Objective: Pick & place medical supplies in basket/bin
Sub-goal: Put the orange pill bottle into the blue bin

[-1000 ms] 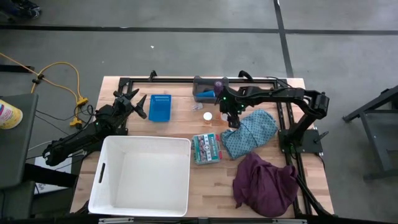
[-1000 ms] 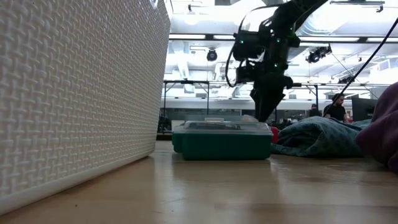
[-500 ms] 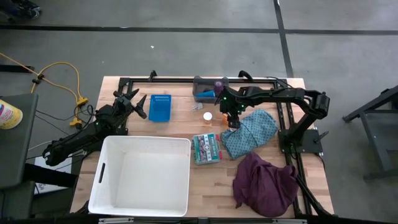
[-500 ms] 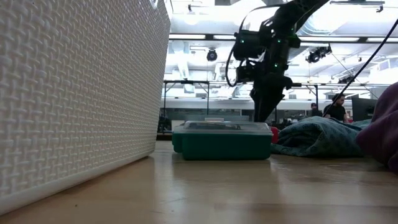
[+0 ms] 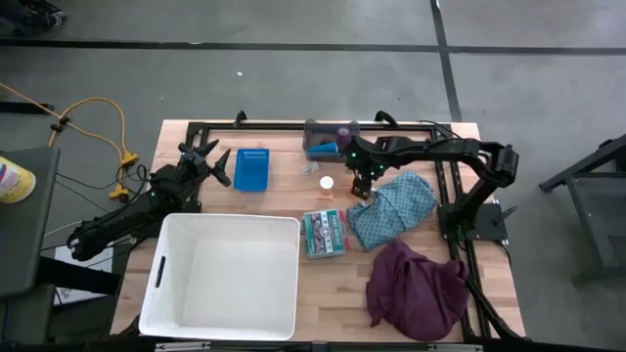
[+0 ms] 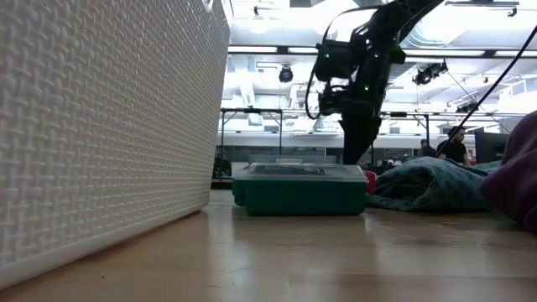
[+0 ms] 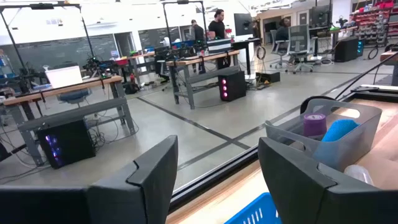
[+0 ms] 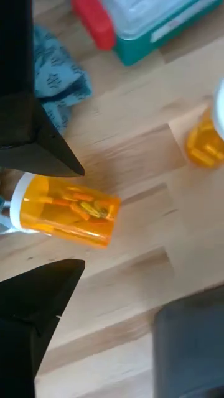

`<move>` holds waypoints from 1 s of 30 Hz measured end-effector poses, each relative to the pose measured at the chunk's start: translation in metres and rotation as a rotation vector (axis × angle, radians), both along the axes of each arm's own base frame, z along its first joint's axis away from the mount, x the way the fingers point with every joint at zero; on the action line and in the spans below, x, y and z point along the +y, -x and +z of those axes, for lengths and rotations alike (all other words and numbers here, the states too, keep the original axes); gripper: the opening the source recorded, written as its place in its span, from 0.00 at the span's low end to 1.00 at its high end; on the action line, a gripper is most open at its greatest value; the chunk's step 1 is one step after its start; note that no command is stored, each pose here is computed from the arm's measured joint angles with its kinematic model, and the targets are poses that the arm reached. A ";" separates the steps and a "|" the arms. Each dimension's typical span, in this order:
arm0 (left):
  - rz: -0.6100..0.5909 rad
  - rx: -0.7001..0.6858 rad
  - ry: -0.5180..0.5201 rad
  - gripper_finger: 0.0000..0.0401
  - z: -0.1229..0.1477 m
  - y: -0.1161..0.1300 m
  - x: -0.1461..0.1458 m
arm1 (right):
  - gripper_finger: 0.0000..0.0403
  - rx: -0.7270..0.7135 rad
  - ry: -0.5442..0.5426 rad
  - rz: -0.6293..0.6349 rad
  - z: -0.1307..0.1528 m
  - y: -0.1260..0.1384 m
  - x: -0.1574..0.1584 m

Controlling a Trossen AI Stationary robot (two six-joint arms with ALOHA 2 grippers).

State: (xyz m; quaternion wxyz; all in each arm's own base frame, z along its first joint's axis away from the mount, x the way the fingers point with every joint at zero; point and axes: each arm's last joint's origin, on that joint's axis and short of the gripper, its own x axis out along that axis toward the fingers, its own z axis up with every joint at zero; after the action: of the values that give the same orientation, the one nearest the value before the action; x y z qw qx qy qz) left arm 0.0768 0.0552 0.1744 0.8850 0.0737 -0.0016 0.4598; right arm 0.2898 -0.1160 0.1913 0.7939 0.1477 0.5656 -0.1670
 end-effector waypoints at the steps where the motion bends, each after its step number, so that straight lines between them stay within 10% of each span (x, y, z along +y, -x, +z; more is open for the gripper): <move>1: 0.000 0.000 0.000 0.54 0.000 0.000 0.000 | 0.54 0.000 -0.002 -0.014 0.000 0.000 0.001; 30: 0.000 0.000 0.000 0.54 0.000 0.000 0.000 | 0.54 0.165 0.024 -0.129 -0.040 -0.013 0.012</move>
State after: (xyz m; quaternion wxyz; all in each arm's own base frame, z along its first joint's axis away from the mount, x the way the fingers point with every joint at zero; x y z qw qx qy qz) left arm 0.0768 0.0552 0.1743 0.8849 0.0736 -0.0014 0.4599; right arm 0.3027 -0.1036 0.1510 0.7341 0.1598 0.6162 -0.2361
